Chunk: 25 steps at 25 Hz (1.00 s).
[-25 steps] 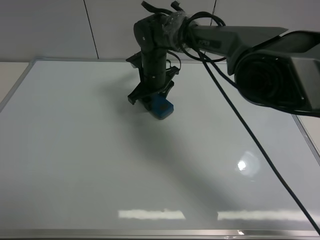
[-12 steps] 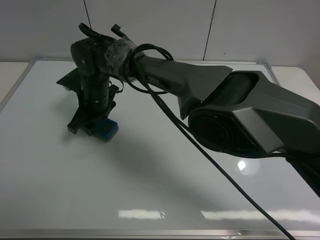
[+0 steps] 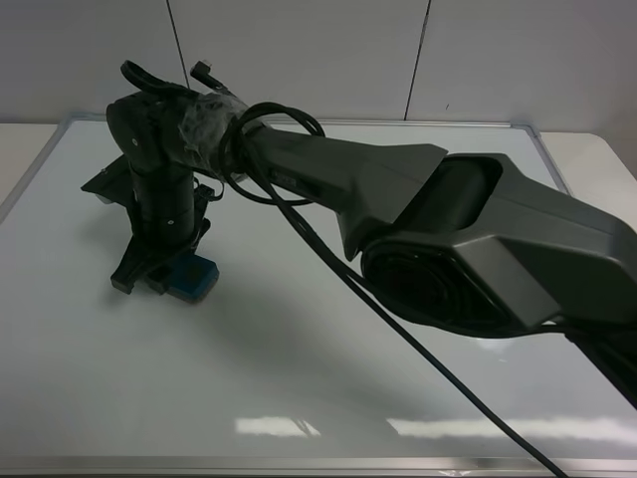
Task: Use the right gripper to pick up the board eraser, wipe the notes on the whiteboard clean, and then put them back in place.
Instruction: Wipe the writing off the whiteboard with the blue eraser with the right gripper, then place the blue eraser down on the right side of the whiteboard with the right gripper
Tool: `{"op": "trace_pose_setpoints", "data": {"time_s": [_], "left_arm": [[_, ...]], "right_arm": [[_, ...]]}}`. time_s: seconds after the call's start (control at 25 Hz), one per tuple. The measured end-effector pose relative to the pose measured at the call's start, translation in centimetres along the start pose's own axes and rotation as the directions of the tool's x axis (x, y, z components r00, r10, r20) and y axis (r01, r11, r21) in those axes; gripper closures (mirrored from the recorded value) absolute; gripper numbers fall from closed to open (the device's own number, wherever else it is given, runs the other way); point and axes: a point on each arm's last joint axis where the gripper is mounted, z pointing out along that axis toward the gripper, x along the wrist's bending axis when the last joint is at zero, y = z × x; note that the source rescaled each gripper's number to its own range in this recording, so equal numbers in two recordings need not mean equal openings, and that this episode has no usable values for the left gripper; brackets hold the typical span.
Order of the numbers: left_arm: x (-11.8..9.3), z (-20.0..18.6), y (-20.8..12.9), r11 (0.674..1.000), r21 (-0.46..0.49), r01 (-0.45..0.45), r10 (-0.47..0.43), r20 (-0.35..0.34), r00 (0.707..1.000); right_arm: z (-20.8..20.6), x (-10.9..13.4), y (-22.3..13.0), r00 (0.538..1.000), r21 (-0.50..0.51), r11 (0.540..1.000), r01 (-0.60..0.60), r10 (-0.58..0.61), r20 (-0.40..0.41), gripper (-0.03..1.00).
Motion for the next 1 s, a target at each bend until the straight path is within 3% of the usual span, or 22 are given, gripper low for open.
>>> {"op": "trace_pose_setpoints", "data": {"time_s": [0.4,0.6,0.8,1.0], "left_arm": [[0.0,0.0,0.0,1.0,0.0,0.0,0.0,0.0,1.0],[0.0,0.0,0.0,1.0,0.0,0.0,0.0,0.0,1.0],[0.0,0.0,0.0,1.0,0.0,0.0,0.0,0.0,1.0],[0.0,0.0,0.0,1.0,0.0,0.0,0.0,0.0,1.0]], "right_arm": [[-1.5,0.9,0.1,0.996,0.028,0.999,-0.046,0.043,0.082,0.92],[-6.9,0.8,1.0,0.99,-0.066,0.994,-0.087,0.093,0.107,0.92],[-11.5,-0.8,1.0,0.971,-0.152,0.976,-0.157,0.181,0.156,0.92],[-14.3,-2.6,-0.5,0.958,-0.157,0.966,-0.203,0.23,0.172,0.92]]}}
